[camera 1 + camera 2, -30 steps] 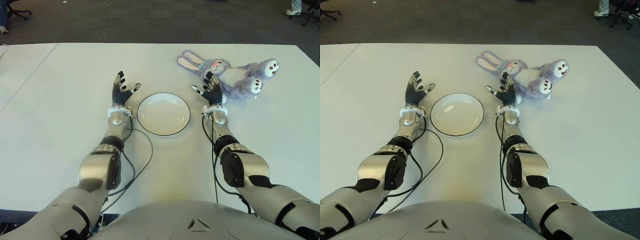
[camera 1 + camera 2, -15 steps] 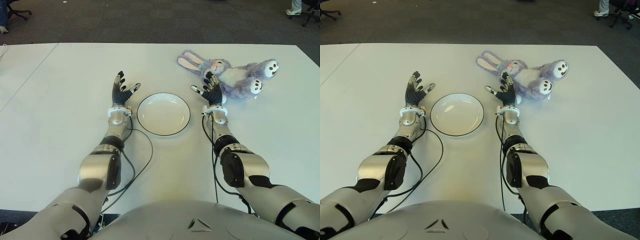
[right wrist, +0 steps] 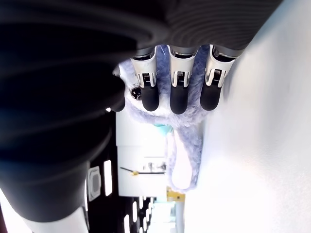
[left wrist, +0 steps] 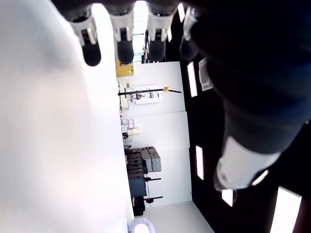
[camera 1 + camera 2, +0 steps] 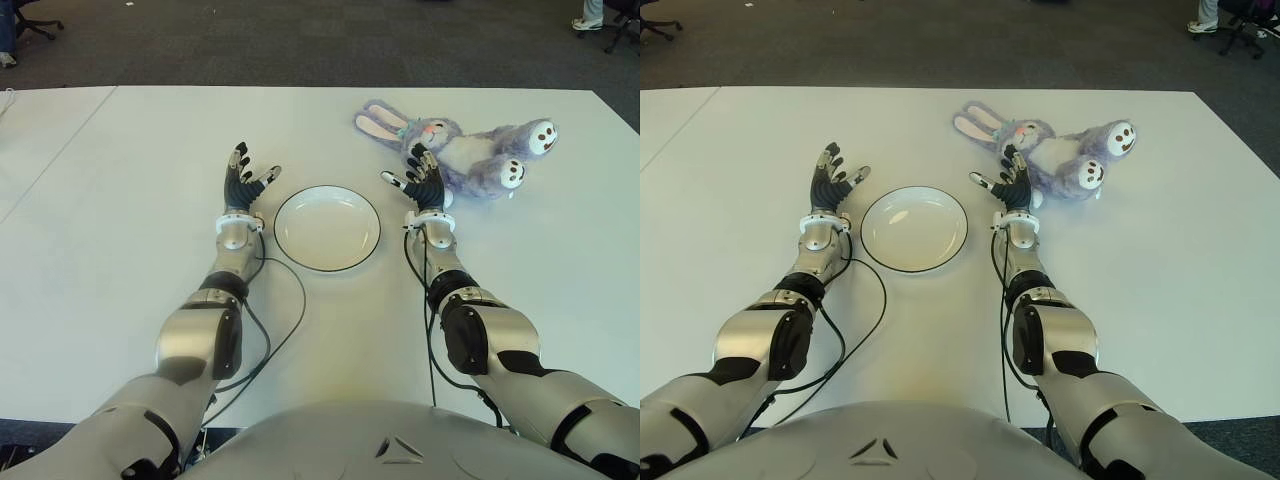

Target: Put the doll into the plate.

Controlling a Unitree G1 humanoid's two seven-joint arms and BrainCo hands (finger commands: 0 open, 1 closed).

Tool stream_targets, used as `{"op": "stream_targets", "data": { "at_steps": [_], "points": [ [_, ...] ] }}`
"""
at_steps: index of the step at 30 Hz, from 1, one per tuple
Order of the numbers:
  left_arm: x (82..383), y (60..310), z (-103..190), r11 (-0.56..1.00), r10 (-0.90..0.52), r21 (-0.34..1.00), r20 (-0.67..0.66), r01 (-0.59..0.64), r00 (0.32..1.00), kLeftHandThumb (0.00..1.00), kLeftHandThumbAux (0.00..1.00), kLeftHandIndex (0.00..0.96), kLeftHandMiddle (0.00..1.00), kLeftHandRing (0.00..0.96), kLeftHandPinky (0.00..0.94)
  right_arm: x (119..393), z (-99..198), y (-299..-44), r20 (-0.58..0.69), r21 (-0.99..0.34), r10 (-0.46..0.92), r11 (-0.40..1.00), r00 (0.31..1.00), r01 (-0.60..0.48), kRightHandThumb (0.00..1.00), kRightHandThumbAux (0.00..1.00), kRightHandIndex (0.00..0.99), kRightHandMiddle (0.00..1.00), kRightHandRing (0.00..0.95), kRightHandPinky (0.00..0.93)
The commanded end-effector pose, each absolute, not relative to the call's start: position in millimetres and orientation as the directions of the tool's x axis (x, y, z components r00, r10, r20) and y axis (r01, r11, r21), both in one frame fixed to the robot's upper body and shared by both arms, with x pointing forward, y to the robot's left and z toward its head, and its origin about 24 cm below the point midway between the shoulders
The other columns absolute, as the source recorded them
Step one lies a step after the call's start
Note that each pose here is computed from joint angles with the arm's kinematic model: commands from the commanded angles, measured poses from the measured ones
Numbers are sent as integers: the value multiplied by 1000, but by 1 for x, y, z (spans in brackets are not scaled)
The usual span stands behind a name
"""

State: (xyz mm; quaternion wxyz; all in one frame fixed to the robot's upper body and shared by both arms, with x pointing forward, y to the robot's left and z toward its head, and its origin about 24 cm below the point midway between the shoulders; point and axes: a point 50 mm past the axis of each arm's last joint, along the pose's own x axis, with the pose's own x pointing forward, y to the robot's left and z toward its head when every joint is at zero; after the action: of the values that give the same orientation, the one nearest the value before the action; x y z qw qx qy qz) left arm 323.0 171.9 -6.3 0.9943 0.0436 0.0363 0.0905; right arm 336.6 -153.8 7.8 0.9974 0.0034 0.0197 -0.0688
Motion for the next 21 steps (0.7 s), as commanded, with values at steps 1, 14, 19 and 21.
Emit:
{"op": "stream_targets", "data": {
  "at_steps": [1,14,19,21],
  "points": [
    [233,168,-105,977,214,134,-548,-167,809,62,744,56,79,84,103,250,-96,-151,-531,8,-151,983,834,183,0,867,101,99,96,123],
    [233,168,-106,977,213,126,-554,-172,805,86,748,57,89,95,111,250,-96,-151,-536,48,-140,980,833,195,0,881,99,100,95,119],
    [233,168,-105,977,212,126,-549,-171,808,77,729,54,86,93,106,250,-96,-151,-535,72,-133,977,834,202,0,887,95,101,95,119],
    [233,168,-105,977,212,126,-548,-171,809,75,724,53,85,93,105,250,-96,-151,-534,79,-131,976,835,204,0,888,94,101,95,119]
  ]
}}
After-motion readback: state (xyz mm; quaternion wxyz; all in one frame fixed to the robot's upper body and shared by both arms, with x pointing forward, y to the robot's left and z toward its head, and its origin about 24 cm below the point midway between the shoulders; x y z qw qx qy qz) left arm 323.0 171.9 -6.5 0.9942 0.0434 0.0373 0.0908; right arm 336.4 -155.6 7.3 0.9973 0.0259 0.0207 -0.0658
